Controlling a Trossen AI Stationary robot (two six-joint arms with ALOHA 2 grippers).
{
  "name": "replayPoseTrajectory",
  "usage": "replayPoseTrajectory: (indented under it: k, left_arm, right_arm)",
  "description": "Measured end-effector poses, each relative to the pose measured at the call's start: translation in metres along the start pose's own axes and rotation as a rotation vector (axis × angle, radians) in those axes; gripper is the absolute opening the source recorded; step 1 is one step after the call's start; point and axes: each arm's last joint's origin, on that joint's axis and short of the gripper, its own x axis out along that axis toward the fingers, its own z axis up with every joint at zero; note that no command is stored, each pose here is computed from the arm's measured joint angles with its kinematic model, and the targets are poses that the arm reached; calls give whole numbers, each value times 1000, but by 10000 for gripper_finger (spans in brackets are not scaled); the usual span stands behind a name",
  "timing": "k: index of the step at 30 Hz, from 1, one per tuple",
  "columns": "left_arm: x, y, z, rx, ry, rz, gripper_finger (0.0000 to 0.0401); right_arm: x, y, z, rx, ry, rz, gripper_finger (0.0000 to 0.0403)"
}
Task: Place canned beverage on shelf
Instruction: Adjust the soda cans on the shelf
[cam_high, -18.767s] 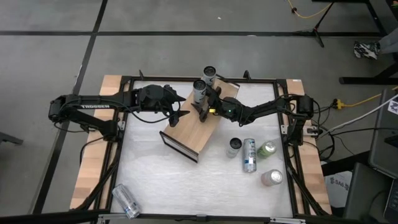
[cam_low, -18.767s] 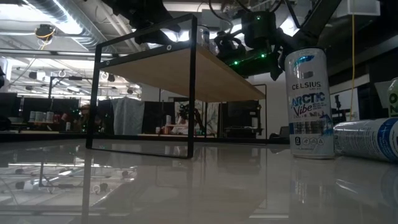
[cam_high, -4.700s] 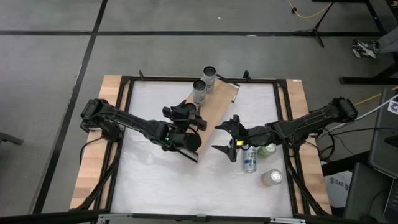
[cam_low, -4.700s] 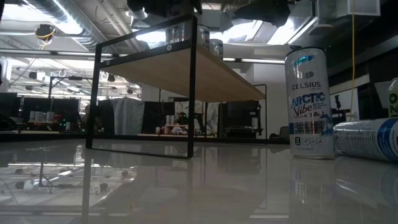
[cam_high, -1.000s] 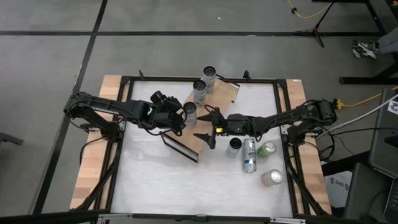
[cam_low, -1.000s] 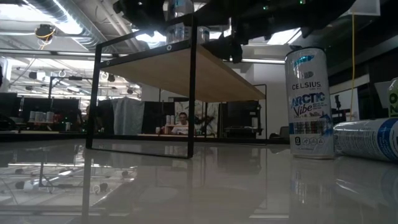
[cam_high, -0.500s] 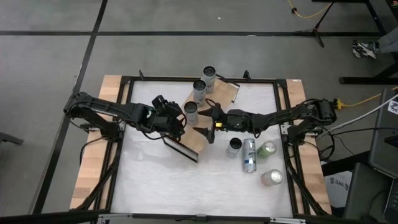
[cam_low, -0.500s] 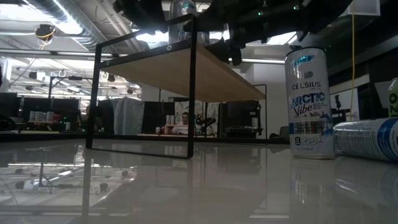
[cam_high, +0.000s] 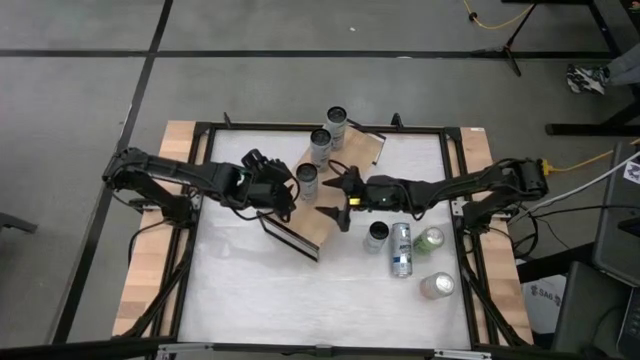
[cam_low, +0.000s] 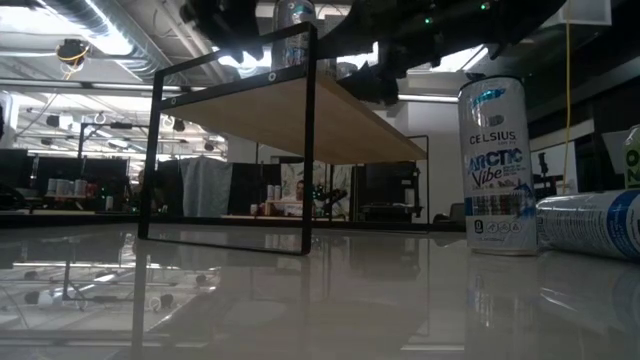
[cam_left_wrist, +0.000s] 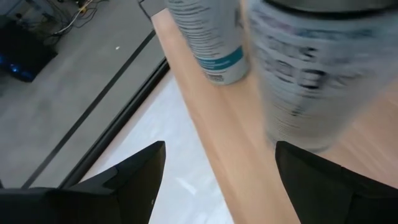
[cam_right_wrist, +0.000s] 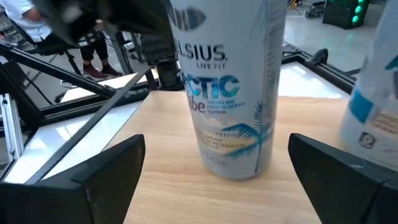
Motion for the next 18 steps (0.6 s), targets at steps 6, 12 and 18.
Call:
replayPoseTrajectory:
  k: [6, 12, 18]
  left_arm:
    - [9, 10, 5, -34, 10, 38, 299]
    - [13, 13, 9, -71, -5, 42, 299]
    - [12, 11, 10, -76, -8, 22, 299]
  right_arm:
    - [-7, 7, 7, 15, -23, 49, 385]
    - [-7, 23, -1, 1, -5, 96, 385]
    - [-5, 24, -3, -1, -3, 83, 385]
